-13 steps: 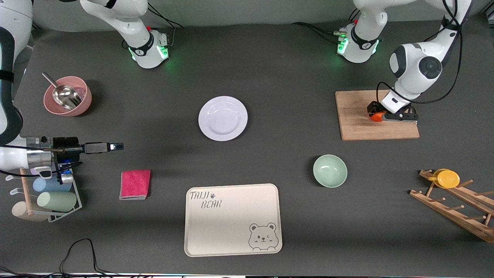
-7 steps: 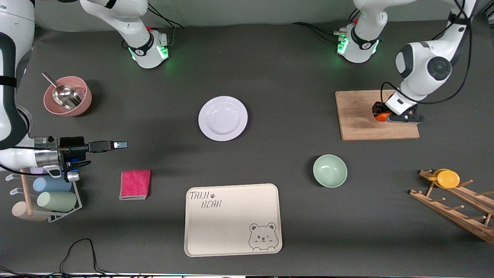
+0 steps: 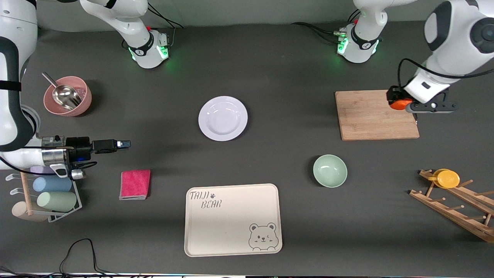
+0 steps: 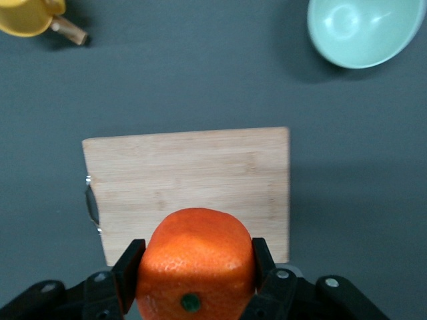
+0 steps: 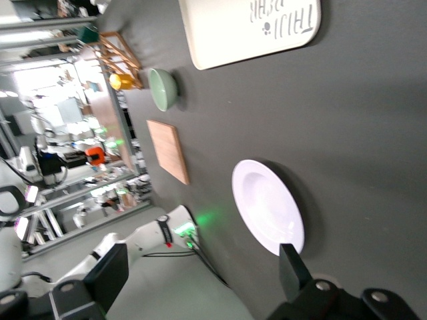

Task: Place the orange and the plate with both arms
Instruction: 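Lift the orange with the left gripper and carry it over the plate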

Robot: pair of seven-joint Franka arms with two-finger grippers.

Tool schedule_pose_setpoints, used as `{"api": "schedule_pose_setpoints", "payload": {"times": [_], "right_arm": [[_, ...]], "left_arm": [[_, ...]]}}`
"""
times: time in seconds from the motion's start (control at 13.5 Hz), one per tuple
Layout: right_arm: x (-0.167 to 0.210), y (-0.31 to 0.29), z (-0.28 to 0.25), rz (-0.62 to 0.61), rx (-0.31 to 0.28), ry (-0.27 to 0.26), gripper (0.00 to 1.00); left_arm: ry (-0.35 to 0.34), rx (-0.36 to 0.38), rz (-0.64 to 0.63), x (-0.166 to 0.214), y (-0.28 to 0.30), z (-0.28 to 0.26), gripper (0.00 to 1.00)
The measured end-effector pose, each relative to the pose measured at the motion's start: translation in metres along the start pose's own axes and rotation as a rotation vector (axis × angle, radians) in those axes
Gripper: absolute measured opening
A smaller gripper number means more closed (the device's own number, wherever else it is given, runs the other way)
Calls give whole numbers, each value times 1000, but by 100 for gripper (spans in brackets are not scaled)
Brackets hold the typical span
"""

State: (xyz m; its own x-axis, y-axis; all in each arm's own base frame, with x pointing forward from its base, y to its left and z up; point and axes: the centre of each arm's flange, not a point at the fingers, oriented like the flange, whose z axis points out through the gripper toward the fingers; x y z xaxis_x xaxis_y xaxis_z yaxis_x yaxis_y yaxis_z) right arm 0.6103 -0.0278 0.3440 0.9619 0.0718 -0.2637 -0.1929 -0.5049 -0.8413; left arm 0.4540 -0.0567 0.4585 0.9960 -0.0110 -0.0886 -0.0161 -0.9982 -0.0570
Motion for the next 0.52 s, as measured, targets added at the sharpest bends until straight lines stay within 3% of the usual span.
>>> {"api": "schedule_pose_setpoints", "payload": {"times": [0.52], "right_arm": [[-10,19,10,-74,-3,72,100]], "left_arm": [[92,-52,-121,-52,264,3,70]]}}
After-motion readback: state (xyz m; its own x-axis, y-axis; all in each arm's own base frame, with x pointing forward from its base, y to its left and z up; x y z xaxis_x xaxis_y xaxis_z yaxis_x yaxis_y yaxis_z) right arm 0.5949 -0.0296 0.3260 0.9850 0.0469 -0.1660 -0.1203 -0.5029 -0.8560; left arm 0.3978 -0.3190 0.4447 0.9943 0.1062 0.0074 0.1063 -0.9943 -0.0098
